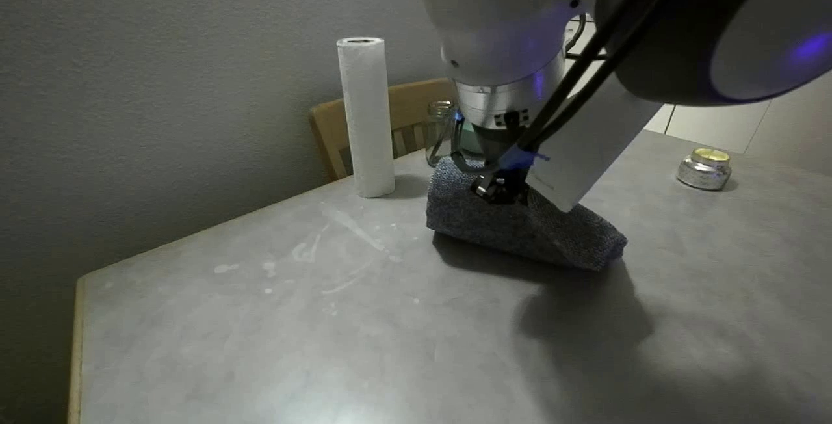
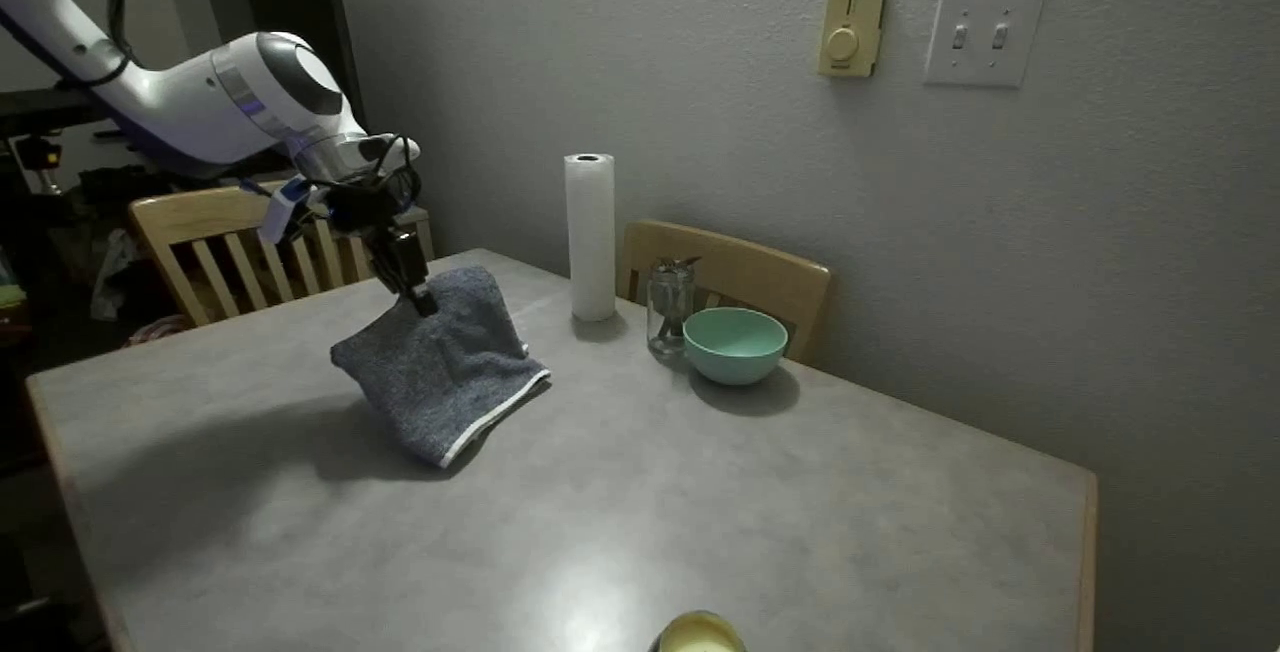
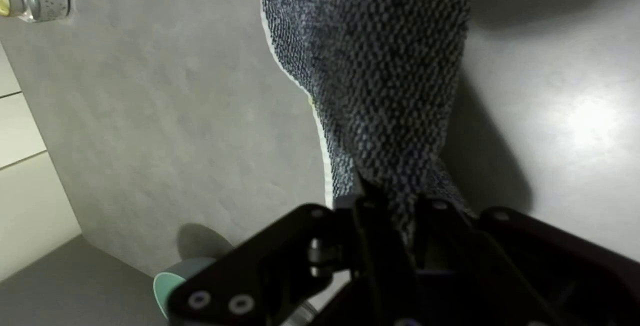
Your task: Unfold and then fold the towel
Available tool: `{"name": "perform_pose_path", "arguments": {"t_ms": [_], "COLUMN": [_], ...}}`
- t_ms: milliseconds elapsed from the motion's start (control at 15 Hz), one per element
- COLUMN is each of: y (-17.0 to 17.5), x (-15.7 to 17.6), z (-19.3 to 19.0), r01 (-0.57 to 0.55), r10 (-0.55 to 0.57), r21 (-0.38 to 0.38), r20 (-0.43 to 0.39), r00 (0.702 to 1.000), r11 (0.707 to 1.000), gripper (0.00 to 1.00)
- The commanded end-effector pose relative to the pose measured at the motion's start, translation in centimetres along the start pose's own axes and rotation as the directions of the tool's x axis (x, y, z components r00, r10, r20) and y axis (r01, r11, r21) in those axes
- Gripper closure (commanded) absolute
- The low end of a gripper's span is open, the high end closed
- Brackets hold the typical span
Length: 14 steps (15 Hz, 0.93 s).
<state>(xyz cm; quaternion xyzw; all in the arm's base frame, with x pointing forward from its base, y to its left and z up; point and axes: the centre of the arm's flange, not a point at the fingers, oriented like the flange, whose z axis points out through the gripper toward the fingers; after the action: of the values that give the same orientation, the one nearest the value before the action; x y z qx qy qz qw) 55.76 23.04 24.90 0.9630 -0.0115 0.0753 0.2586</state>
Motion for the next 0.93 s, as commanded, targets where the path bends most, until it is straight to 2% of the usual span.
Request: {"name": "perform_pose_path", "arguments": {"t_ms": [0,333,667,867], "y": [0.0,1.0,4.6,7.0], "x": [0.2,-0.3,-0.9,-1.1], "z": [1.1,2.1,2.9,4.9], "r01": [0.001,-0.005,-0.01,0.022], "r10": [-0.002,0.004,0.013,-0.013], "r21": [0.019,0.035,0.093,0.129], "r20": [0.016,0.015,-0.03,-0.074], "r00": [1.0,1.0,0.999,0.997], "r11": [1.0,0.999,0.996,0.991], "gripper": [0.97,0.97,0.97,0.97]}}
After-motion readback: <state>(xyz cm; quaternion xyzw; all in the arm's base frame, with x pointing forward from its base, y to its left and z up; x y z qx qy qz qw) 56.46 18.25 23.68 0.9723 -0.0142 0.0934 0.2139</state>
